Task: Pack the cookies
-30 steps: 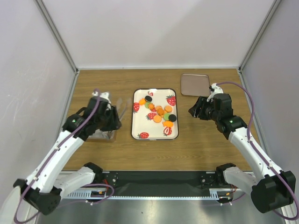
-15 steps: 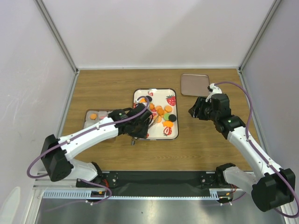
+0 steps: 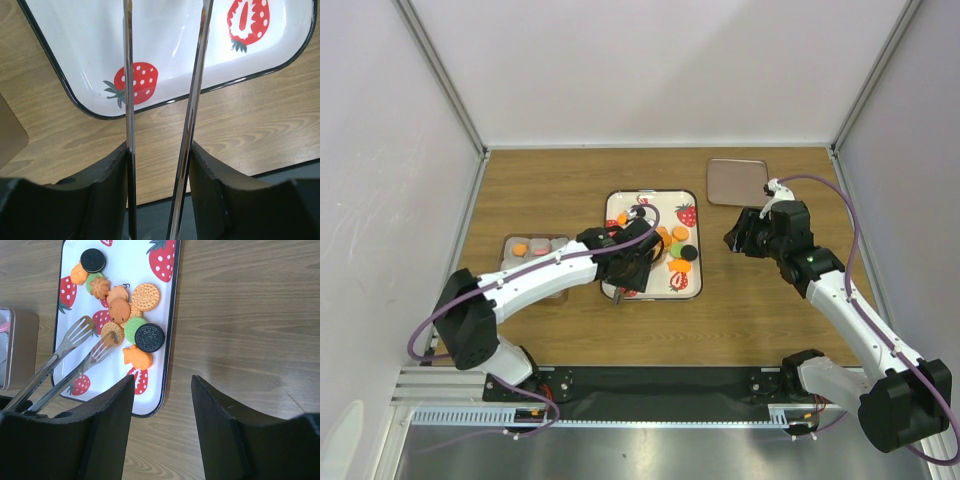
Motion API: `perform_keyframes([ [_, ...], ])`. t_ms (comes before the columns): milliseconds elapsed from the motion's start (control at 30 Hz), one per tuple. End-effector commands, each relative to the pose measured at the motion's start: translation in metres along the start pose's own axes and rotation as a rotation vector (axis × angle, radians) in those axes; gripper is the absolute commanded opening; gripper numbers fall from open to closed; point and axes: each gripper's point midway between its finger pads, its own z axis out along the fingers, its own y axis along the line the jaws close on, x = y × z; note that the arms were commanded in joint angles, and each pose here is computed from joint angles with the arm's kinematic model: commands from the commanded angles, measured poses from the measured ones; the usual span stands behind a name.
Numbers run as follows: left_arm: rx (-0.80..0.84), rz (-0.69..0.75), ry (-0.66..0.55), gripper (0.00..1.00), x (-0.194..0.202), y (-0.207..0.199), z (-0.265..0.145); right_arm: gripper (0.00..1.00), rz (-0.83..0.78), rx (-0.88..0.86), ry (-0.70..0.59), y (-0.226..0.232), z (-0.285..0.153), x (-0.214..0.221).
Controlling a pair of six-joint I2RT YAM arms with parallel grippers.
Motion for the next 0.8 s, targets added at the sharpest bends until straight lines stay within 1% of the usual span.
perform_keyframes([
  [0,0.002,0.016,-0.065,0.52,-0.022,-0.007,-0.004,0.55,-0.024,-0.008,-0.019,0.003,0.000,-0.005],
  [467,0.010,0.024,-0.046,0.52,-0.023,-0.012,0.010,0.55,-0.028,-0.015,-0.020,0.004,-0.001,-0.005],
  [633,0.033,0.008,-0.040,0.49,-0.021,-0.013,0.010,0.55,-0.027,-0.014,-0.018,0.004,-0.001,-0.004],
  [767,0.038,-0.003,-0.043,0.45,-0.022,-0.009,0.007,0.55,-0.028,-0.019,-0.019,0.005,-0.001,-0.005],
])
